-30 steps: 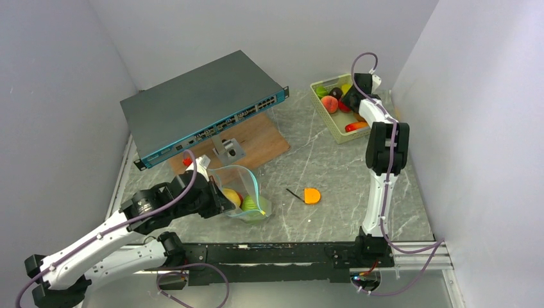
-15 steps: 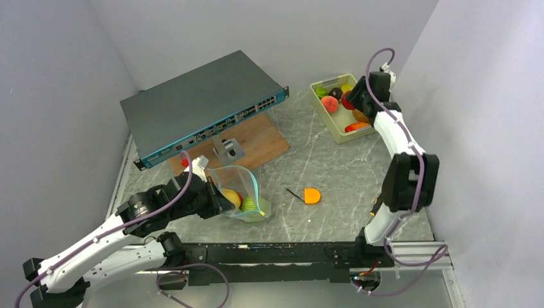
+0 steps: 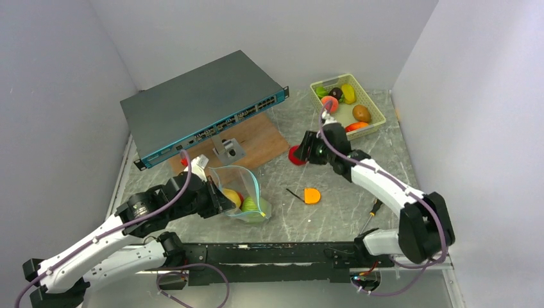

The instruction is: Place the food in the zip-top bag and seal the zipper

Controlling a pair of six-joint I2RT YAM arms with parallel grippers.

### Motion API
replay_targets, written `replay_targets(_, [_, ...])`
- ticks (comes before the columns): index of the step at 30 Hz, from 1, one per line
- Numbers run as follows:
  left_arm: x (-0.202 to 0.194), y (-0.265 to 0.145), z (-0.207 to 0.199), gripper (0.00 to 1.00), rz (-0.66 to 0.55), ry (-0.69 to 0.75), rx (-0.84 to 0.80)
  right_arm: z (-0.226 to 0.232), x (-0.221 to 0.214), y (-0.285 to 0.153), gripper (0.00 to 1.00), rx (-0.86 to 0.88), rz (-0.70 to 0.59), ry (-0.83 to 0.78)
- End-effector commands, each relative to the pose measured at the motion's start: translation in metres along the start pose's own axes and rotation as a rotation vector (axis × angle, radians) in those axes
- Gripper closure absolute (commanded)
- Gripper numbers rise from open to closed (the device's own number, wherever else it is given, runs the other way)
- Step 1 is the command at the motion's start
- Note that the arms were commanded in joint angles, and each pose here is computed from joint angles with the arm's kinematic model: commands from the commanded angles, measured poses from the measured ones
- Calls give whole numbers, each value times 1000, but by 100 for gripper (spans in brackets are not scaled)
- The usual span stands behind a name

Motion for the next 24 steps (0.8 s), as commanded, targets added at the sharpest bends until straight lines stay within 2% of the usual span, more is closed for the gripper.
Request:
replay_targets(1, [4, -2, -11, 100, -10, 17, -62, 18, -31, -23, 92, 135, 25, -59])
replay_targets(4, [5, -1, -10, 100, -24, 18, -71, 32, -49, -39, 92, 199, 46, -85])
replay_targets(10, [7, -4, -5, 100, -67, 6, -15, 69, -69, -81, 92, 451, 20, -92])
replay_targets(16, [7, 6, -6, 100, -73, -13, -34, 98, -52, -124, 93, 617, -54, -236])
replay_targets(24, [10, 11, -10, 100, -77, 2, -5, 139, -34, -161, 92, 938, -67, -434])
Point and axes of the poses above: each gripper's point midway between its finger pads, its own y axis out along the fingers, its own z axis along the line the jaws close on, x = y × z, the point moved 10 cm from there along -y, back along the fingers, and after that the axes turned 4 degrees about y, right-handed, at the moved point
